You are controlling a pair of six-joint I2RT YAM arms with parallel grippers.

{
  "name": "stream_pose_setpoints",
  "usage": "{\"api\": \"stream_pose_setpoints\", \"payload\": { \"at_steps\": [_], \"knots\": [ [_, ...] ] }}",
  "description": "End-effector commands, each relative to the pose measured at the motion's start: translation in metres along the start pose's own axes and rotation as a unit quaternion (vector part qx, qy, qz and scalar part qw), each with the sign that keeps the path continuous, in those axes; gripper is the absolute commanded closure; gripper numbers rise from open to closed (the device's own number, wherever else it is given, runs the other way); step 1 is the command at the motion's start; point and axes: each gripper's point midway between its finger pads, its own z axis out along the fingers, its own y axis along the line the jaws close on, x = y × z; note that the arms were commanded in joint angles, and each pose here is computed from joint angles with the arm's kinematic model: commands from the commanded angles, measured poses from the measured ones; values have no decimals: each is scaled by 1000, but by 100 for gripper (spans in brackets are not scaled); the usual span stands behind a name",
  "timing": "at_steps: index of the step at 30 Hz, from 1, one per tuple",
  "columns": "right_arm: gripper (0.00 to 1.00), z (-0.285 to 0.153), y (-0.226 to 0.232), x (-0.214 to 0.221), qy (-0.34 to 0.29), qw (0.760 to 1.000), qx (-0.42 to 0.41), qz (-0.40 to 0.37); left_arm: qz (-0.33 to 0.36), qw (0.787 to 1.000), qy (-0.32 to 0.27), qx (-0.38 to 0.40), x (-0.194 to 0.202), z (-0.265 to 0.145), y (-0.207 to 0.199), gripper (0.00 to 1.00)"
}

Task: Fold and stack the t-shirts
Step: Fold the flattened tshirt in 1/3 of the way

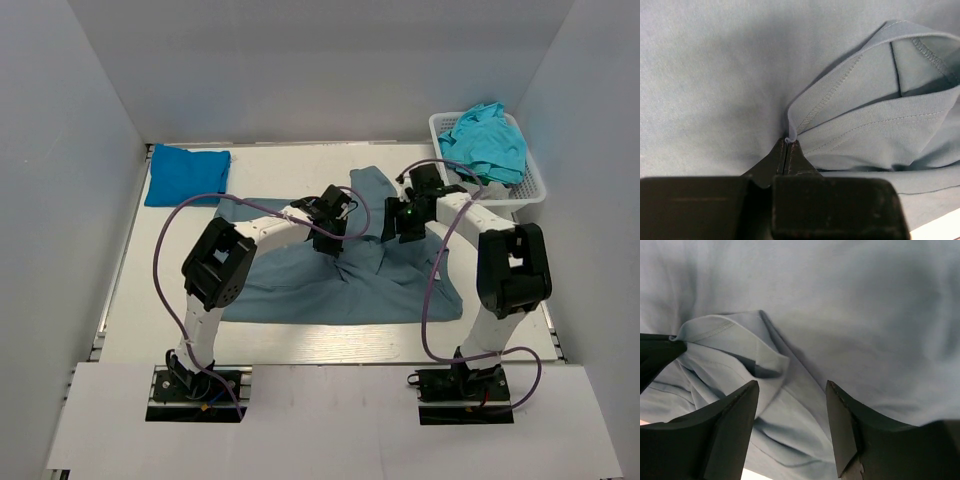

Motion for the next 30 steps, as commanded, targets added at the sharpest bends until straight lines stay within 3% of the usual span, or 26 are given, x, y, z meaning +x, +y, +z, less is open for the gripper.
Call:
{"api": "stream_pose_setpoints", "payload": {
  "at_steps": [1,17,30],
  "knots": [
    [38,5,22,-14,-11,998,-39,-39,1,999,-49,24,-28,-28,-11,100],
    [40,4,-12,11,-14,998,41,-36,-13,1000,-17,-21,2,-12,13,100],
    [37,9,4,14,-16,998,8,-54,-13,1000,-13,-17,4,-10,12,100]
  ]
}}
